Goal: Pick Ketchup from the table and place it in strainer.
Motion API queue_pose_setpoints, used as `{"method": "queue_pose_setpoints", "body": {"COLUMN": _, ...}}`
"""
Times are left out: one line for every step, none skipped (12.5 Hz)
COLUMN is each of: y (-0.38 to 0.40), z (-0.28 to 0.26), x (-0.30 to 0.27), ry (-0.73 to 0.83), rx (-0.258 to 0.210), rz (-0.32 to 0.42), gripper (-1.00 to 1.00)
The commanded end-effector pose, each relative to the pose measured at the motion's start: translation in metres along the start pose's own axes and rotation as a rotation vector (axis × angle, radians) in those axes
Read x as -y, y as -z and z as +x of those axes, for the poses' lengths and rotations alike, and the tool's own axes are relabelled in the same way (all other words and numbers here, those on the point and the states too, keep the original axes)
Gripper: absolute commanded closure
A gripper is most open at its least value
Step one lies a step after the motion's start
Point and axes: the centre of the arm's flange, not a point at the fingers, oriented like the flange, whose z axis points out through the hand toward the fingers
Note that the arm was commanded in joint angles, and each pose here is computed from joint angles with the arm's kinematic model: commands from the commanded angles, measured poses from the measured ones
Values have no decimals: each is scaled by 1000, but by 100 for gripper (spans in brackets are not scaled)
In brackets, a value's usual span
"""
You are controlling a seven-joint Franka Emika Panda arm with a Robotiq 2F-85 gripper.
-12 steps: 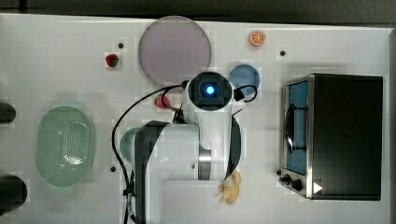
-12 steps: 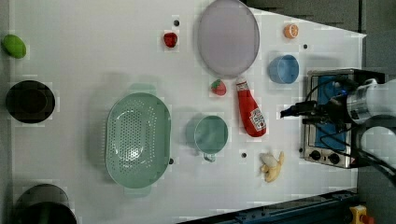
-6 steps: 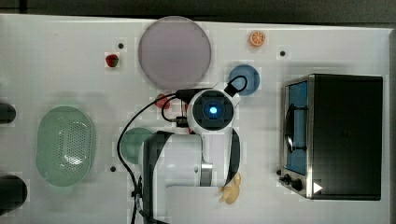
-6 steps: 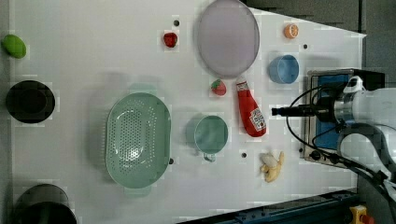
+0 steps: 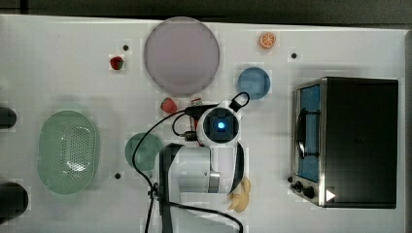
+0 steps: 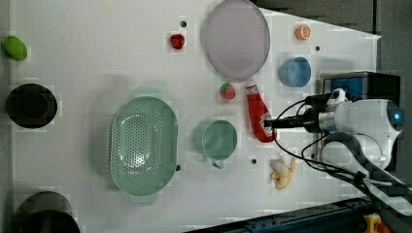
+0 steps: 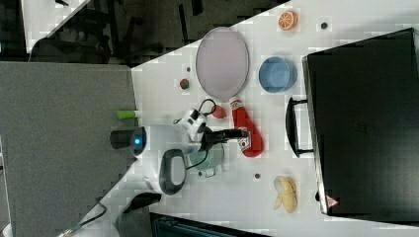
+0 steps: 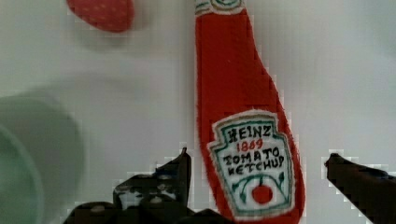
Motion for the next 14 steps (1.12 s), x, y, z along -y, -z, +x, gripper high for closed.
{"method": "queue_pose_setpoints", "body": {"y": -27, "z": -1, "x": 1, "ry": 55, "rx": -16, "rz": 4, "gripper": -100}}
{"method": "queue_pose_setpoints", "body": {"y": -36, "z": -2, "x": 1, "ry": 53, "rx": -16, "rz": 6, "gripper": -100}}
{"method": "queue_pose_setpoints", "body": {"y": -45, "z": -3, "x": 0, "ry": 50, "rx": -16, "rz": 7, "gripper": -100}}
{"method": "queue_pose_setpoints", "body": {"y": -52, "z": -5, "x": -1, "ry": 49, "rx": -11, "rz": 9, "gripper": -92}}
{"method": "queue_pose_setpoints", "body": {"y": -57, "z": -6, "x": -1, "ry": 48, "rx": -4, "rz": 12, "gripper": -68}}
{"method": "queue_pose_setpoints", "body": {"y": -57, "z": -5, "x": -1, "ry": 48, "rx": -9, "rz": 11, "gripper": -43}}
{"method": "queue_pose_setpoints", "body": {"y": -49, "z": 0, "x": -1, "ry": 50, "rx": -31, "rz": 7, "gripper": -26}}
{"method": "queue_pose_setpoints", "body": {"y": -42, "z": 1, "x": -1, "ry": 48, "rx": -42, "rz": 3, "gripper": -26}}
{"method": "queue_pose_setpoints", "body": {"y": -33, "z": 2, "x": -2, "ry": 46, "rx": -53, "rz": -1, "gripper": -26}}
{"method": "queue_pose_setpoints", "body": {"y": -21, "z": 4, "x": -3, "ry": 45, "rx": -67, "rz": -7, "gripper": -26}}
{"method": "queue_pose_setpoints", "body": {"y": -6, "z": 5, "x": -4, "ry": 43, "rx": -80, "rz": -12, "gripper": -26}}
{"method": "queue_pose_setpoints", "body": {"y": 11, "z": 5, "x": -5, "ry": 43, "rx": -86, "rz": -18, "gripper": -26}}
{"method": "queue_pose_setpoints", "body": {"y": 31, "z": 4, "x": -5, "ry": 43, "rx": -84, "rz": -22, "gripper": -26}}
{"method": "queue_pose_setpoints", "body": {"y": 51, "z": 1, "x": -4, "ry": 40, "rx": -78, "rz": -25, "gripper": -26}}
